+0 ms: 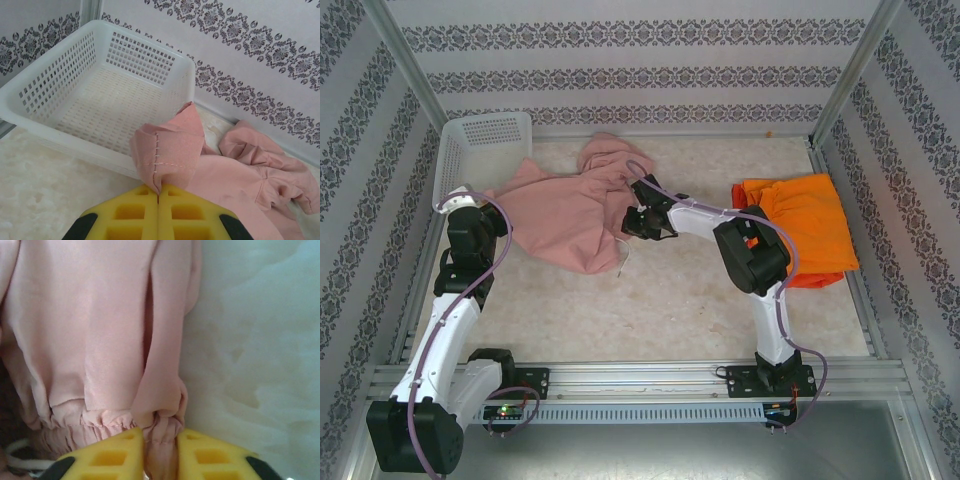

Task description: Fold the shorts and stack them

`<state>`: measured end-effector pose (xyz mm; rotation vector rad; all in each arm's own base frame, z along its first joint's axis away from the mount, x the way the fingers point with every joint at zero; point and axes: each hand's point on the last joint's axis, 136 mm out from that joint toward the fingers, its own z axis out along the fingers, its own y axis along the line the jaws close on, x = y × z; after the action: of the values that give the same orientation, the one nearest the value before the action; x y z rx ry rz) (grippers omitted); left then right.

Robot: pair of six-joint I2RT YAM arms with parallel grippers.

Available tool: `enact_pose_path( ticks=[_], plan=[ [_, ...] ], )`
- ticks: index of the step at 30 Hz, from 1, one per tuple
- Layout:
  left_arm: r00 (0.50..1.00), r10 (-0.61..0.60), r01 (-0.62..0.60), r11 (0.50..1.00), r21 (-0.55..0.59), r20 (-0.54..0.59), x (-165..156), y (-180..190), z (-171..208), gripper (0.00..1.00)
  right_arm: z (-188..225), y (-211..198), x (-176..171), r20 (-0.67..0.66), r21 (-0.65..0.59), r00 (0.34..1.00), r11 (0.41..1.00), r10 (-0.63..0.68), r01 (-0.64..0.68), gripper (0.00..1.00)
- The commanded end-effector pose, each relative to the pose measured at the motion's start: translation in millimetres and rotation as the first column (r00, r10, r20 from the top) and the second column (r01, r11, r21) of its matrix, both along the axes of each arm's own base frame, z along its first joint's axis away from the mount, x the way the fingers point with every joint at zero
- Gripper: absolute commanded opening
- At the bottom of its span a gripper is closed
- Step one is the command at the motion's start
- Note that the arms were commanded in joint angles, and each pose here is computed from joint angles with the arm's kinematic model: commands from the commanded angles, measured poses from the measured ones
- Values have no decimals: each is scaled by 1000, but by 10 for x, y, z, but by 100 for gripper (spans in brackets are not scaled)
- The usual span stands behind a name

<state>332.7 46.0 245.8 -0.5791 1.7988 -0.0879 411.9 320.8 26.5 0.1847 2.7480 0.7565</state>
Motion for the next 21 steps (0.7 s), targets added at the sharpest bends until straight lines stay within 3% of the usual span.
enact_pose_path(
  ticks=[1,4,14,21],
  plan=[
    [1000,16,-16,1000,1,5,-45,49,49,0,46,-57,64,7,-7,1000,1000,-8,8,8],
    [1000,19,-19,1000,11,8,-64,60,99,0,225,-280,123,38,-31,999,999,-23,24,0],
    [1000,-25,25,1000,-9,12,-141,-24,211,0,1324,-1748,297,228,-147,970,983,-79,115,0],
    [997,-81,80,993,-90,-8,-345,-169,-83,0,1475,-2321,519,236,-241,968,960,-81,140,0]
  ],
)
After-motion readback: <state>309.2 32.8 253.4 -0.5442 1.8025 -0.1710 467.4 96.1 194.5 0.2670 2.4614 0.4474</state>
